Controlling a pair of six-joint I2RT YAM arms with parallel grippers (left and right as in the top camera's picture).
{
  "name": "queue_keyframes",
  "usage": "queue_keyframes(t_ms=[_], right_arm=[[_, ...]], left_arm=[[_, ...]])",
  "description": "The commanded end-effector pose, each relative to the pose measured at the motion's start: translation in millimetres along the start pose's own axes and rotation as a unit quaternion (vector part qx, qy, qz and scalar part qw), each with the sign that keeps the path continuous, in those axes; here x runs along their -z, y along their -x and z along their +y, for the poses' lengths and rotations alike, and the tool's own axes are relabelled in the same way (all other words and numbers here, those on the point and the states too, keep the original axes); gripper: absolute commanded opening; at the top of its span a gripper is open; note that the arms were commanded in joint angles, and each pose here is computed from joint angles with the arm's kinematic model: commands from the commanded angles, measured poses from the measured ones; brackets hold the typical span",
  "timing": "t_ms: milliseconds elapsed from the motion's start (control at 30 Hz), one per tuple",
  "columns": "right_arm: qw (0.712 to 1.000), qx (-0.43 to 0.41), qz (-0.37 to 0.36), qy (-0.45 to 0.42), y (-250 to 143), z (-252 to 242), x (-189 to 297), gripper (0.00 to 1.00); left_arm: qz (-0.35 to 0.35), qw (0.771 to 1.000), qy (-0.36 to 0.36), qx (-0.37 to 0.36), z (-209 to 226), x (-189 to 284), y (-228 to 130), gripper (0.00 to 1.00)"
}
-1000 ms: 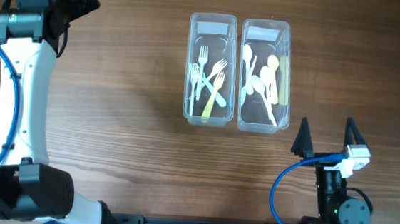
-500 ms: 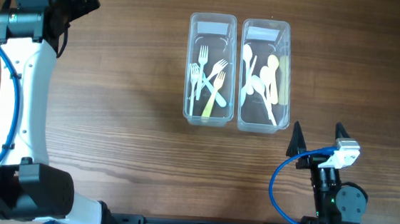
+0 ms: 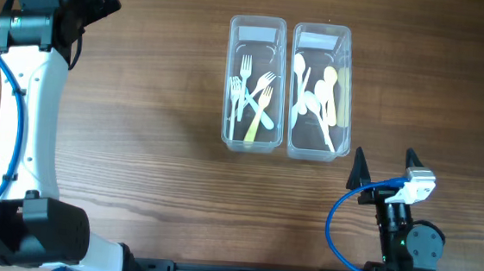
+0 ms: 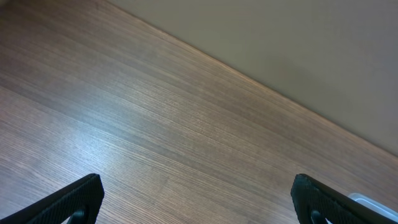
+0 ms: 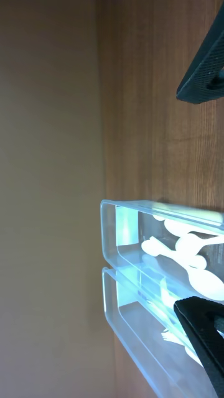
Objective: Pack container
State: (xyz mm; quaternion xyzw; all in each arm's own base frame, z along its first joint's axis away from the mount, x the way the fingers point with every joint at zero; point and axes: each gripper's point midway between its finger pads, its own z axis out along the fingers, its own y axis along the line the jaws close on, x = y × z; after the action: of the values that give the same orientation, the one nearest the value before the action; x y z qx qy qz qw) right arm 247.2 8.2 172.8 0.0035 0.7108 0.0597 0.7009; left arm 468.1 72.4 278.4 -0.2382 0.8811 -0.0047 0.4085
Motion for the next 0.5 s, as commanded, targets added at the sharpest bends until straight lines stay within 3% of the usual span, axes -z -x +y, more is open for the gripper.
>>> queue_keyframes(t_ms=[0,267,467], right_arm=[[1.000,0.004,0.002,0.006,-1,2,-1,1.00],[1.000,0.004,0.002,0.006,-1,2,-1,1.00],[1.000,0.004,0.002,0.006,-1,2,-1,1.00]], left_arm=[[0.000,1.000,0.003,0.000,0,-2,0,1.00],[-0.008,1.000,0.006,-0.002,2,4,4,1.00],[-0.087,0.996,-0.024,0.010,-2,80,35,1.00]])
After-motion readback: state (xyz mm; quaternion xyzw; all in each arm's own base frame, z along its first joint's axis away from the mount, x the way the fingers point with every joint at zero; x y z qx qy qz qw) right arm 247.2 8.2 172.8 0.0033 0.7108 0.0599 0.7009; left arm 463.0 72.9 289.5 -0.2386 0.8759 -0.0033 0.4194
